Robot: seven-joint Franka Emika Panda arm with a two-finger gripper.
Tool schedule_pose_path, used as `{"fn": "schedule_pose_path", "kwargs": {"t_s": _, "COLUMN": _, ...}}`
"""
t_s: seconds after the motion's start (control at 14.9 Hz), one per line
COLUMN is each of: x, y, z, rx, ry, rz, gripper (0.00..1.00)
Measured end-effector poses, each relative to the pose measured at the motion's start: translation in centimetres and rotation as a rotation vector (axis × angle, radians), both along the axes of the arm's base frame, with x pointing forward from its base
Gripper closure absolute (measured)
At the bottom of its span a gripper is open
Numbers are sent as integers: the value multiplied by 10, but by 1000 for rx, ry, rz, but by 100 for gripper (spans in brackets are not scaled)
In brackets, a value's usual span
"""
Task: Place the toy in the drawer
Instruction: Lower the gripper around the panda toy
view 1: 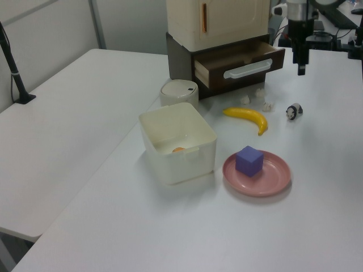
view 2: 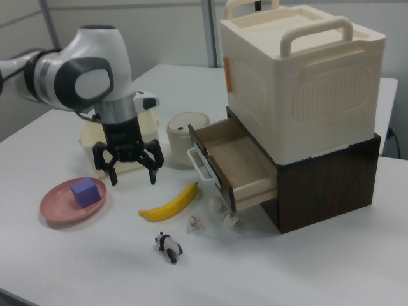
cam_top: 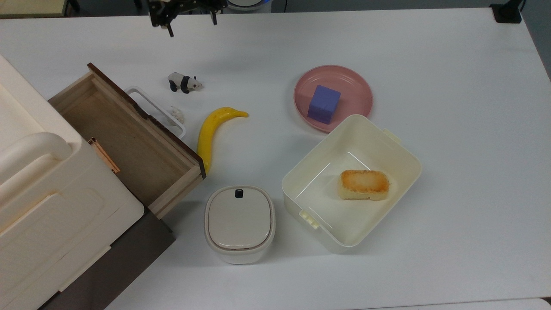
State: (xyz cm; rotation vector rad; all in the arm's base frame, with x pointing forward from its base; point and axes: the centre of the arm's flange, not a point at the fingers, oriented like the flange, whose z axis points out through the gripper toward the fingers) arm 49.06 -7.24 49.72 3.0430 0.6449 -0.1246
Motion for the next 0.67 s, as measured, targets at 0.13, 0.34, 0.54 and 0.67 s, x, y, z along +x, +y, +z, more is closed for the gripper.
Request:
{"fn": "schedule_pose_path", "kwargs": {"t_s": 0.13, "x": -2, "y": -4, "z": -19, "rx": -35, "ry": -5, "rz": 166, "gripper": 0}}
{"fn": "schedule_pose_path", "kwargs": {"t_s": 0.34, "x": -8, "y": -4, "z": -56, "rx": -88, "ry": -3, "rz": 403, "gripper": 0}}
{"fn": "schedule_pose_path", "kwargs": {"t_s": 0.54, "x": -13, "y": -2, "z": -84, "rx": -101, "ry": -2, "rz": 539, "gripper": 0}}
{"fn": "schedule_pose_path", "kwargs": {"t_s": 0.67, "x": -13, "y": -1, "z": -99, "rx": -110, "ry": 3, "rz": 576, "gripper": 0}}
